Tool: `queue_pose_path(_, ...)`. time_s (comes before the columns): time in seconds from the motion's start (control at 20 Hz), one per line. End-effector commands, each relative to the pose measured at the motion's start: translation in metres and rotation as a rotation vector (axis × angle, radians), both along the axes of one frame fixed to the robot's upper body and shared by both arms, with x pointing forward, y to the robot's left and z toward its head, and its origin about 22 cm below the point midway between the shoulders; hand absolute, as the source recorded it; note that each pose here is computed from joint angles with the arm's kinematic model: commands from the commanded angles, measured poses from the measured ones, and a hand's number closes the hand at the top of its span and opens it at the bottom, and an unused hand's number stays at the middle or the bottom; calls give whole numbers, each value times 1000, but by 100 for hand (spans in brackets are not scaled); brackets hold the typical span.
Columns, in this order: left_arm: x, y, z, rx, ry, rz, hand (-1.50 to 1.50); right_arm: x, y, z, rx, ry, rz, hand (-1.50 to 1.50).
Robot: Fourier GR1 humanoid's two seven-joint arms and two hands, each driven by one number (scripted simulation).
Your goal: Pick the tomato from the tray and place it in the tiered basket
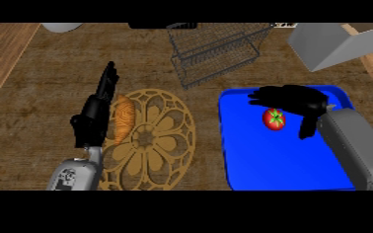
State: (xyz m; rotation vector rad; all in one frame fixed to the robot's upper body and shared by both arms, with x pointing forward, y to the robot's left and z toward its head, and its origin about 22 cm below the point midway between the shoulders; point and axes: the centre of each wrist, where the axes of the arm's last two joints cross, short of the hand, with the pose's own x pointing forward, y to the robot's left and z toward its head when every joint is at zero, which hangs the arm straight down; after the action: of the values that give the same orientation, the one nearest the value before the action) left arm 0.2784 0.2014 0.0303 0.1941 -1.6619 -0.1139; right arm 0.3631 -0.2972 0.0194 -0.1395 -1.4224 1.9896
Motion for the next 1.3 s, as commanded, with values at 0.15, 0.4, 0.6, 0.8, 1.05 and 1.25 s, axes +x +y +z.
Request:
queue_pose_path(0.15,-7,-4,-8,-3,7,-2,0,-9,5,-29,107,-61,16,150)
queue_pose_path(0.4,-9,0,3,-13,-19,-11,0,-4,23,-36,131,-208,56,150)
queue_pose_path(0.6,-4,8,1,3,17,21,0,-19,103,-38,-76,-224,-165,150)
queue_pose_path(0.8,-2,13,-1,13,9,21,0,-24,147,-42,-288,-237,-364,150)
queue_pose_path(1.05,-6,10,-5,-14,15,7,0,-50,201,-29,-294,-312,-588,150)
queue_pose_path(1.25,-1,14,-3,5,-2,32,0,-66,231,27,-250,-413,-671,150)
